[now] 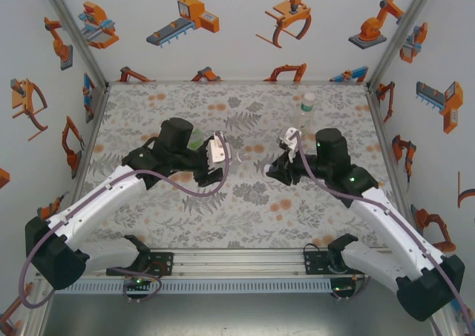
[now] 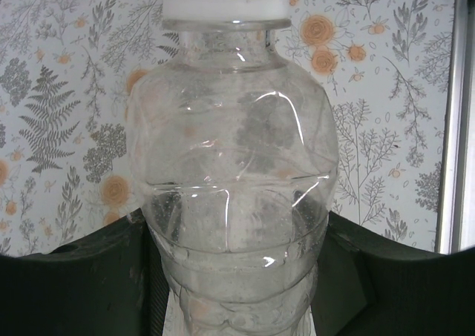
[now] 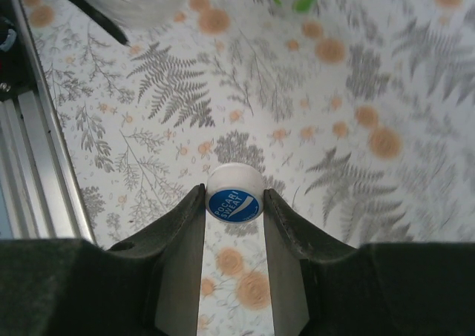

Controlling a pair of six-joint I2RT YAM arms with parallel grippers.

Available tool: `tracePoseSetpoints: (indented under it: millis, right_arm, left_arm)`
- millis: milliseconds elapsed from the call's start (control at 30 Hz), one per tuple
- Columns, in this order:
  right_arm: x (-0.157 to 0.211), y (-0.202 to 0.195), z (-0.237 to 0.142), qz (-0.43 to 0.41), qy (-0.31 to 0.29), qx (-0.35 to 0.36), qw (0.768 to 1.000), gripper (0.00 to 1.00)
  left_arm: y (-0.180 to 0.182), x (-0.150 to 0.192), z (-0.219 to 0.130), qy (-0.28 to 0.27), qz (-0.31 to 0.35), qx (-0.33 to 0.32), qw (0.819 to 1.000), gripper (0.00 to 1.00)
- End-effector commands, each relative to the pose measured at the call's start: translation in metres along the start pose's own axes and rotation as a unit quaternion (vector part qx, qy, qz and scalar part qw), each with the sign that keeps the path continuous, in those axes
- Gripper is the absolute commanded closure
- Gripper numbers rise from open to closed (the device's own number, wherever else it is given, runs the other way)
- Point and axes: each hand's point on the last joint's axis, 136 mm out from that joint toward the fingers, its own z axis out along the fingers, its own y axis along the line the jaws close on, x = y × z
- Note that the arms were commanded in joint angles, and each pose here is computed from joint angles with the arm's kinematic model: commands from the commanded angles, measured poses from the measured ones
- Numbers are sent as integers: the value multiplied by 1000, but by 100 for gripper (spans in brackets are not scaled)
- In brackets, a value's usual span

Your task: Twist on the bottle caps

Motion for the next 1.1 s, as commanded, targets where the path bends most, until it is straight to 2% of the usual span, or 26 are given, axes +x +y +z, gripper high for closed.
tracePoseSetpoints:
  millis: [0, 133, 267, 533, 1067]
  right_arm:
    - [-29, 25, -14, -130, -56, -51, 989, 100]
    - [-40, 41, -25, -195, -76, -78, 975, 100]
    - [-54, 47, -30, -220, -96, -91, 967, 100]
    - [-76, 66, -32, -239, -133, -141, 951, 100]
    - [-86, 75, -21, -246, -136, -164, 945, 100]
  left_arm:
    - [-11, -11, -2, -21, 21, 29, 999, 100]
    - [-19, -14, -2, -26, 29, 44, 998, 100]
    - [-26, -13, 1, -23, 35, 55, 998, 100]
    - [-39, -15, 4, -24, 47, 79, 995, 100]
    - [-47, -15, 9, -22, 50, 95, 994, 100]
